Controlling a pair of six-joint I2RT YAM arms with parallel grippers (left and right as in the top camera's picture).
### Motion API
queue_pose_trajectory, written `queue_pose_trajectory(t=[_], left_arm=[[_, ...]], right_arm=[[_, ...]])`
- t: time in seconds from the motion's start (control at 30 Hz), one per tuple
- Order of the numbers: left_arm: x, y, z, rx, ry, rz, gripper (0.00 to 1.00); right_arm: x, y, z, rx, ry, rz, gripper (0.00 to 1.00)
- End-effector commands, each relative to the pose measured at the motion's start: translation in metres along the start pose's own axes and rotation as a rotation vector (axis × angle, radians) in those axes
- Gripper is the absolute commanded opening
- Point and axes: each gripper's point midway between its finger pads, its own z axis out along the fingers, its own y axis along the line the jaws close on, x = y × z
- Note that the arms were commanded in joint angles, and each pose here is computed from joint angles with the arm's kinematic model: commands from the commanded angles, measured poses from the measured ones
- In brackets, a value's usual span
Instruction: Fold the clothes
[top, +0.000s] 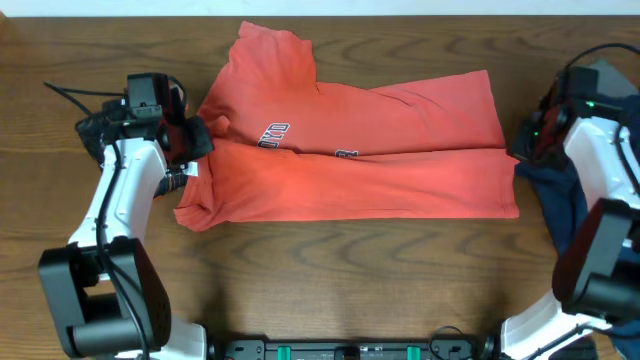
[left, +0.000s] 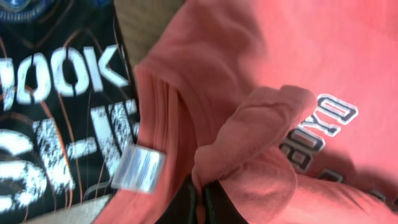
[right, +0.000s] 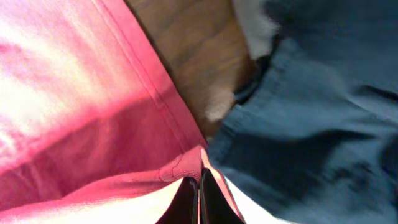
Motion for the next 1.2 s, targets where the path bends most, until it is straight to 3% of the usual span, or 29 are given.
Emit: queue_pose_trajectory(t=[0.0, 0.1, 0.17, 0.23, 0.27, 0.37, 0.6, 0.73, 0.83, 0.9, 1.03, 1.17], left_arm=[[-0.01, 0.001, 0.001, -0.006, -0.04, -0.004, 0.06], [-0.021, -0.002, 0.0, 0.005, -0.084, 0.012, 0.12], [-0.025, -0.003, 0.0, 0.01, -0.101, 0.014, 0.29], [-0.025, -0.003, 0.0, 0.009, -0.1, 0.014, 0.59], [-0.022, -0.003, 0.0, 0.007, -0.09, 0.013, 0.68], [-0.003, 0.002, 0.0, -0.014, -0.013, 0.037, 0.79], [0.068, 0.027, -0.012, -0.123, 0.276, 0.029, 0.8], [0.083, 0.05, -0.021, -0.25, 0.341, 0.041, 0.8], [0.086, 0.051, -0.02, -0.256, 0.346, 0.041, 0.79], [0.089, 0.052, -0.016, -0.256, 0.348, 0.041, 0.74], [0.101, 0.056, -0.001, -0.244, 0.342, 0.039, 0.51], [0.115, 0.06, 0.01, -0.244, 0.347, 0.038, 0.49]], right_arm=[[0.002, 0.009, 0.011, -0.004, 0.012, -0.035, 0.01], [-0.001, 0.012, 0.013, -0.009, -0.001, -0.041, 0.04], [-0.003, 0.013, 0.013, -0.011, -0.009, -0.04, 0.08], [-0.003, 0.011, 0.013, -0.002, -0.009, -0.04, 0.24], [-0.002, 0.01, 0.013, 0.005, -0.006, -0.04, 0.31], [0.004, 0.003, 0.013, 0.037, 0.02, -0.04, 0.37], [0.042, -0.009, 0.009, 0.084, 0.173, -0.047, 0.26], [0.066, -0.014, 0.015, 0.1, 0.245, -0.061, 0.25], [0.087, -0.019, 0.028, 0.109, 0.282, -0.062, 0.26], [0.098, -0.022, 0.037, 0.112, 0.294, -0.061, 0.24], [0.111, -0.03, 0.051, 0.132, 0.293, -0.053, 0.15], [0.113, -0.041, 0.052, 0.189, 0.287, -0.042, 0.01]])
